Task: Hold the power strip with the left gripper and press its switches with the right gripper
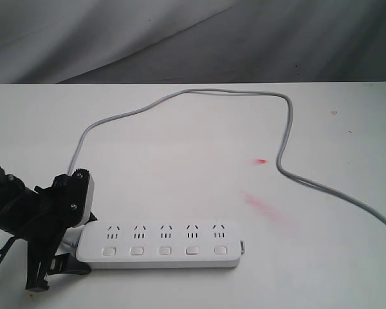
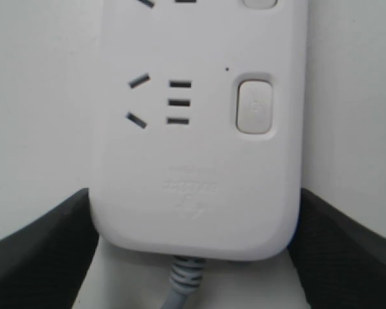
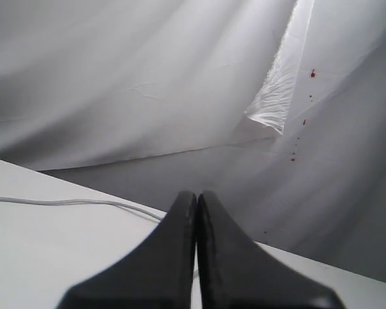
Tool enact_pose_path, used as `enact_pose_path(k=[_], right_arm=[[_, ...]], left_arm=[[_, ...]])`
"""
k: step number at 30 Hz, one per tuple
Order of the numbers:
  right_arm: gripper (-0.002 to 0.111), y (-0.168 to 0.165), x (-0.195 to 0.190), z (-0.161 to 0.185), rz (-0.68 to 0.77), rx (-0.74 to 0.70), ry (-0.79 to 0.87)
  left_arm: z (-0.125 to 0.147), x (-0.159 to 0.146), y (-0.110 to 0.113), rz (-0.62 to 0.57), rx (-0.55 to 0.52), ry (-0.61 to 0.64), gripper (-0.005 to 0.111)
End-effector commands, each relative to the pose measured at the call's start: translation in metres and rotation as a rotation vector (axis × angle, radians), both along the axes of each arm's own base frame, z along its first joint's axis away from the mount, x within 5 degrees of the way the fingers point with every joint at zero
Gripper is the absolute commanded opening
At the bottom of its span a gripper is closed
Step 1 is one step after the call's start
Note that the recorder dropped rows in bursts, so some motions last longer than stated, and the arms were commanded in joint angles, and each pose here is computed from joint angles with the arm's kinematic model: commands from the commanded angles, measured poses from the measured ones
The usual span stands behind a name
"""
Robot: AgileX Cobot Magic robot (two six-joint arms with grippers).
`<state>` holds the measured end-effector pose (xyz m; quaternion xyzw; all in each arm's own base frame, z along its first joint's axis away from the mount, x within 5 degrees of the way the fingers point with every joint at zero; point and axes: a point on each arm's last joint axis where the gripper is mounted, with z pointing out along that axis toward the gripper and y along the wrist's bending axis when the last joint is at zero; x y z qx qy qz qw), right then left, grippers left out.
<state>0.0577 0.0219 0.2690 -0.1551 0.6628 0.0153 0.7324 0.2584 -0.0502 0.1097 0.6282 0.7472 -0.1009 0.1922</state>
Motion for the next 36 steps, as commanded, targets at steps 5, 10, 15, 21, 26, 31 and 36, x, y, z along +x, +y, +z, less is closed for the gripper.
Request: enact_pose_path(k=[5,10,15,21,26,31,36], right_arm=[[0.000,-0.005,0.001,-0.009,-0.054,0.068,0.095],[0.000,-0.013,0.002,-0.012,-0.141,0.105,0.130],[0.000,-0.017,0.003,-0.014,-0.190,0.159,0.138],[0.000,-0.019,0.008,-0.042,-0.210,0.264,0.165],[0.000,-0.019,0.009,-0.057,-0.217,0.265,0.201],[0.000,-0.019,0.009,-0.072,-0.224,0.252,0.241],[0.000,-0.019,0.009,-0.073,-0.223,0.248,0.258]], left_arm=[[-0.002,0.003,0.003,0.004,0.026,-0.021,0.054],[-0.002,0.003,0.003,0.004,0.026,-0.021,0.054],[-0.002,0.003,0.003,0.004,0.026,-0.021,0.054],[-0.002,0.003,0.003,0.004,0.026,-0.021,0.054],[-0.002,0.003,0.003,0.004,0.026,-0.021,0.054],[-0.002,0.003,0.003,0.004,0.026,-0.021,0.054],[-0.002,0.003,0.003,0.004,0.026,-0.021,0.054]])
